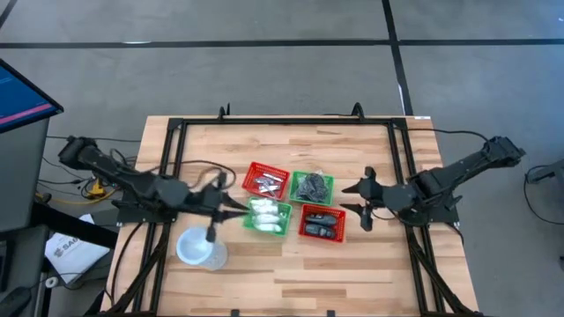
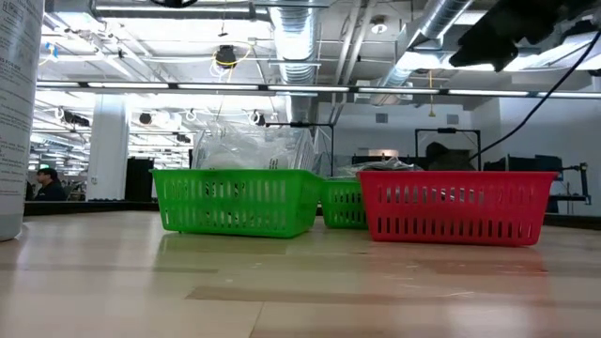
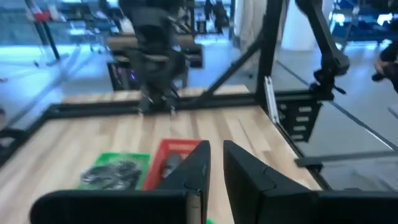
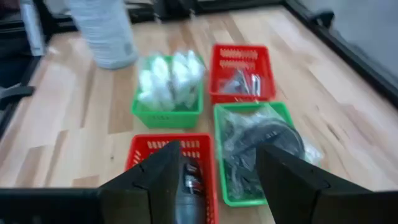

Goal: Pick & Place Travel size toiletries
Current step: Return to Home Position

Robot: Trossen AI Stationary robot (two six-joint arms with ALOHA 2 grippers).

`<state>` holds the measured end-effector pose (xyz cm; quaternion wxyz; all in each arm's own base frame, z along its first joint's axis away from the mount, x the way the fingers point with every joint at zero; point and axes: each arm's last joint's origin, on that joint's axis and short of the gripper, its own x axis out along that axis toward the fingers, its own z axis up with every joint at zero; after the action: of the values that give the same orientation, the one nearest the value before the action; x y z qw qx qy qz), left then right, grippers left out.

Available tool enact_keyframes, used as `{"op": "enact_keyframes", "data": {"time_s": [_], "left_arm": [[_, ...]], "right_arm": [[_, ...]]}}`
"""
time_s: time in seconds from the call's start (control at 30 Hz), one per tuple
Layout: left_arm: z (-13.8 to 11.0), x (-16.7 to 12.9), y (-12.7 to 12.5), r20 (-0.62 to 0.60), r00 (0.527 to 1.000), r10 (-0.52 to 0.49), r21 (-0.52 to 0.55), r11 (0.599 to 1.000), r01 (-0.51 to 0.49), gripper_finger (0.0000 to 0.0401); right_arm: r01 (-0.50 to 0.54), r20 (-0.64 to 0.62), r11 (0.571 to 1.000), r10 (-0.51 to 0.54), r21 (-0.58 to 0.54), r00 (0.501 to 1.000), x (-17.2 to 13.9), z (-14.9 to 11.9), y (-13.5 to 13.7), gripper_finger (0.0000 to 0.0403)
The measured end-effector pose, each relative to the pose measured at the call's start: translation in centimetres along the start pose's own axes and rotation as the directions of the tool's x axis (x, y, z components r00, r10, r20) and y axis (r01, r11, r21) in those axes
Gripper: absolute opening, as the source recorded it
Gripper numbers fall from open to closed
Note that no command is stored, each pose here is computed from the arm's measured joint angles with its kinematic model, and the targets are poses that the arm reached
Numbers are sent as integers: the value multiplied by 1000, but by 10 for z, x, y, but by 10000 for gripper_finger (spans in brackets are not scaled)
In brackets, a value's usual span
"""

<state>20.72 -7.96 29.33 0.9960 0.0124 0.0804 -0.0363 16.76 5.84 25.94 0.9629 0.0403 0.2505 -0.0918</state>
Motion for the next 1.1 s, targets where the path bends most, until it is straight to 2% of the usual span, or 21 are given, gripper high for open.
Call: {"op": "enact_keyframes", "data": {"time_s": [0.23,0.37,0.5,0.63,0.8,0.97,1.1], "left_arm": [[-15,-34,25,90,994,65,7,998,-66,37],[-25,-41,34,93,990,107,72,991,-114,37],[-30,-43,42,103,983,150,55,986,-156,37],[-33,-42,52,108,975,192,55,979,-199,37],[-32,-41,67,116,985,131,36,990,-136,37],[-35,-41,79,90,986,140,0,990,-141,37],[-49,-44,80,66,988,139,-16,990,-138,37]], "right_arm": [[-22,179,998,32,-60,983,-15,-14,4,192],[-62,314,991,96,-117,945,-21,-16,3,192],[-72,404,986,127,-151,906,-26,-16,-4,190],[-102,417,982,160,-157,895,-24,-24,-16,185],[-89,433,987,140,-136,891,-19,-29,-33,173],[-47,385,997,66,-58,921,-9,-43,-45,162],[-56,376,997,73,-57,924,-7,-54,-46,155]]}}
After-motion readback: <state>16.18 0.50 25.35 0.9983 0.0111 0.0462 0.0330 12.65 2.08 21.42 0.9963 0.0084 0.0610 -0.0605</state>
